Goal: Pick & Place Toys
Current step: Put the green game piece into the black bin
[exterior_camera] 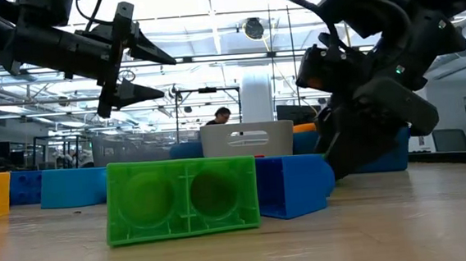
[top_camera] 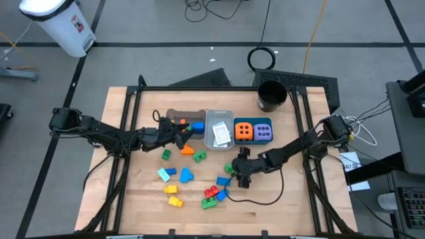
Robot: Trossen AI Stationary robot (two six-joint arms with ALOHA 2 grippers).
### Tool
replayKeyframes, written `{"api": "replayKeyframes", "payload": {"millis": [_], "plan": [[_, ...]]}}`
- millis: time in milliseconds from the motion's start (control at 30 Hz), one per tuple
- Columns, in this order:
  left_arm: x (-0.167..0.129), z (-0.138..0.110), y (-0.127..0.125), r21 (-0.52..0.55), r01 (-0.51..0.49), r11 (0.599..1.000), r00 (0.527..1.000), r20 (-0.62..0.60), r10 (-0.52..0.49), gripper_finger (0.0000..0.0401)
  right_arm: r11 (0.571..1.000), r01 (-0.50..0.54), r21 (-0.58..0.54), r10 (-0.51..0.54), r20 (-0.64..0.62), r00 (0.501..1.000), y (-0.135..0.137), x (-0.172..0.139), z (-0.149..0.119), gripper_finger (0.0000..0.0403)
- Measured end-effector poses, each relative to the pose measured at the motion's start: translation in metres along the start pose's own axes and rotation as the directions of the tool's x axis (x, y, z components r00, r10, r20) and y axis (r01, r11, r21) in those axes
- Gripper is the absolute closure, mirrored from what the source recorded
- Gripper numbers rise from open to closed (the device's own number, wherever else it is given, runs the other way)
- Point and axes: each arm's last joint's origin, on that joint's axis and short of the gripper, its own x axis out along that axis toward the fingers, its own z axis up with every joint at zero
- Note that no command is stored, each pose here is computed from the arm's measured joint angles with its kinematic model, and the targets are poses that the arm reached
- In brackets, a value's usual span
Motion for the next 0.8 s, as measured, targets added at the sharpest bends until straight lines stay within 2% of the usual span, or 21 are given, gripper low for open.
{"api": "replayKeyframes", "payload": {"millis": [167, 367, 533, 667, 800], "plan": [[0.000, 0.000, 0.000, -0.002, 0.000, 1.000, 1.000, -0.001, 0.000, 0.0068, 0.999, -0.012, -0.036, 0.012, -0.001, 1.000, 0.000, 0.000, 0.000, 0.0241], [0.000, 0.000, 0.000, -0.003, -0.001, 1.000, 1.000, -0.001, 0.001, 0.0068, 0.996, -0.027, -0.082, 0.028, 0.004, 1.000, -0.001, -0.005, 0.003, 0.0241], [0.000, 0.000, 0.000, -0.014, 0.006, 1.000, 1.000, -0.004, -0.006, 0.0068, 0.994, -0.035, -0.101, 0.038, 0.031, 0.999, -0.001, -0.022, 0.012, 0.0241], [0.000, 0.000, -0.004, -0.047, 0.067, 0.997, 0.997, -0.039, -0.069, 0.0068, 0.993, -0.040, -0.113, 0.046, 0.050, 0.998, 0.000, -0.043, 0.018, 0.0241], [0.001, 0.005, -0.020, -0.041, 0.128, 0.991, 0.991, -0.036, -0.130, 0.0068, 0.986, 0.032, -0.165, -0.013, 0.112, 0.994, 0.006, -0.066, 0.022, 0.0241]]}}
